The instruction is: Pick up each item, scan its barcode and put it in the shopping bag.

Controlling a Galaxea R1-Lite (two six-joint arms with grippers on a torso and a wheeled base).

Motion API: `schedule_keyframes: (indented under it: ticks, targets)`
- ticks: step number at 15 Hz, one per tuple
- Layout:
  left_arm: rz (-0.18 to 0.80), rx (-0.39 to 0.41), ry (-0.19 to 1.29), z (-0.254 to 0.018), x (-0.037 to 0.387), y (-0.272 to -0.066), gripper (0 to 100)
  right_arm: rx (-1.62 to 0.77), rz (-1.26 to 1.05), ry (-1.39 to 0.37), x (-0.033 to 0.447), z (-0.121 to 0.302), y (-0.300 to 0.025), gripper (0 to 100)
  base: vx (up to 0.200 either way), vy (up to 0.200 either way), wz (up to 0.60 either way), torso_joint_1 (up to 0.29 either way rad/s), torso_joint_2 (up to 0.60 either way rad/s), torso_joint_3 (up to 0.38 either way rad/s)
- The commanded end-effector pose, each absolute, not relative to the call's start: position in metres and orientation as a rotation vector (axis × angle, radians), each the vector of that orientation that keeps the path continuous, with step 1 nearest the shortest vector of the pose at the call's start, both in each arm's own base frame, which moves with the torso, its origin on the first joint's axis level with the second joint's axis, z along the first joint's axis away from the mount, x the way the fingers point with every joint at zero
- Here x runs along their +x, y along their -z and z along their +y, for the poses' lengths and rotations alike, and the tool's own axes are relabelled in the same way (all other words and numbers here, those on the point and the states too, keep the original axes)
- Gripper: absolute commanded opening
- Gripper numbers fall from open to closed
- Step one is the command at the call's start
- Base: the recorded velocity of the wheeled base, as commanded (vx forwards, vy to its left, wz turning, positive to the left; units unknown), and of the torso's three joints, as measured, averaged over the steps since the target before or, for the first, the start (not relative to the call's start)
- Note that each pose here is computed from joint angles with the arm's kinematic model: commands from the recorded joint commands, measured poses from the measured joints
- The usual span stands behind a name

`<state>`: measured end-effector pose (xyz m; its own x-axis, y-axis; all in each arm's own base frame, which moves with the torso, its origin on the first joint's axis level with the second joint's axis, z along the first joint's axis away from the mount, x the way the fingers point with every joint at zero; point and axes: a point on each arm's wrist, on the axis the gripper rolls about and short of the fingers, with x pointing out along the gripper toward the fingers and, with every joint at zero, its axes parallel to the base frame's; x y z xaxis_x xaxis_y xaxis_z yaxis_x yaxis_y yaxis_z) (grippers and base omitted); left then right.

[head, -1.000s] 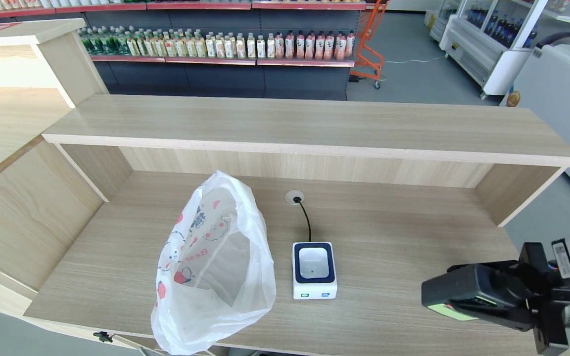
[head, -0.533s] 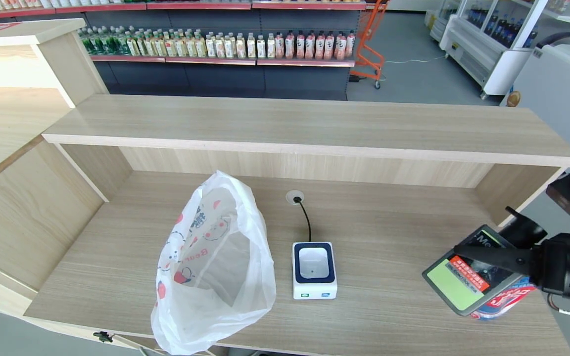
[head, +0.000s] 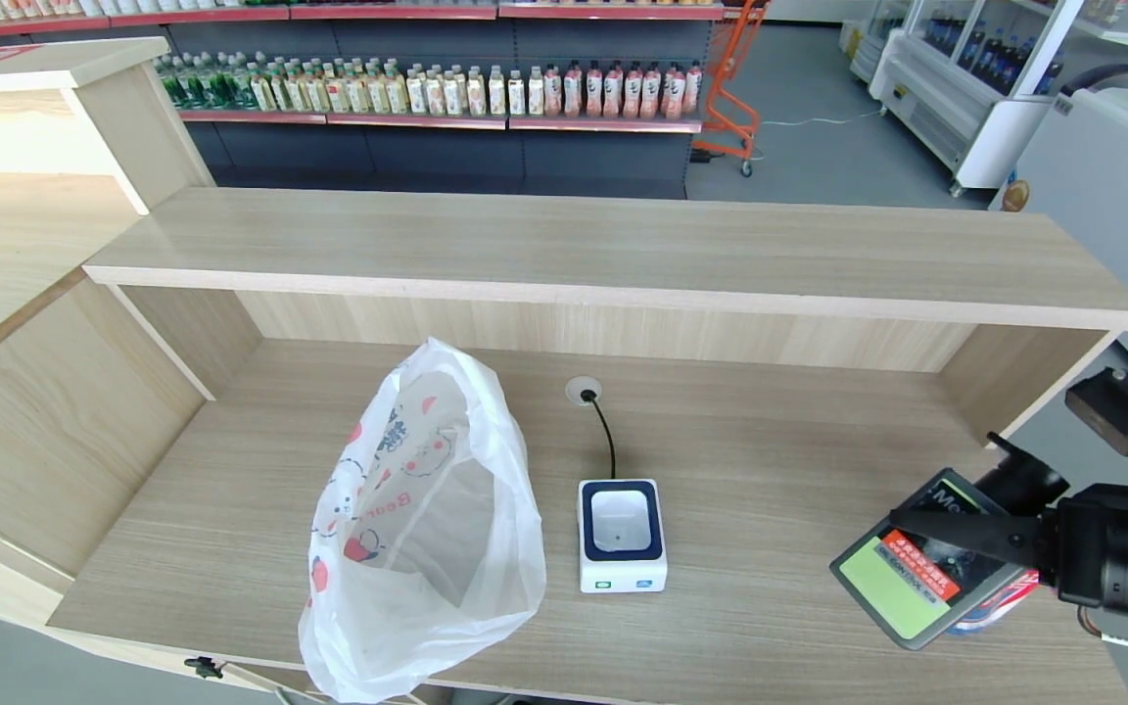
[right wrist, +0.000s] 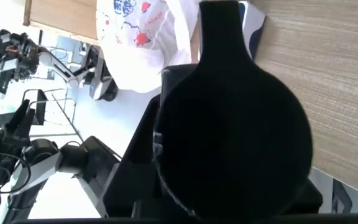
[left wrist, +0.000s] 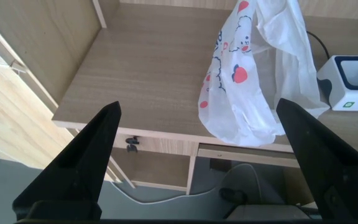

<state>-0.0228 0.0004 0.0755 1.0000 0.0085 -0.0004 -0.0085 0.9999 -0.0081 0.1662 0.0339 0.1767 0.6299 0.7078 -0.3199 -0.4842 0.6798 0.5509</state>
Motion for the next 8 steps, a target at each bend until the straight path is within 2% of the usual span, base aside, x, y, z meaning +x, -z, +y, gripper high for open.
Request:
schedule_keyframes:
  ticks: [1,6,8]
  targets:
    - [0.000,-0.008,-0.009,0.000,-0.023,-0.075,100,0.440,0.547,-0.706,0.166,0.034,-0.177,0,0.000,0.200,0.00,-0.012,0.00,0.007]
    - [0.000,-0.002,-0.009,0.000,-0.023,-0.075,100,0.354,0.559,-0.714,0.185,0.036,-0.170,0,0.000,0.200,0.00,0.002,0.00,0.002]
    - [0.000,-0.006,-0.009,0.000,-0.023,-0.075,100,0.231,0.588,-0.660,0.200,0.036,-0.154,0,0.000,0.000,0.00,0.000,0.00,0.000]
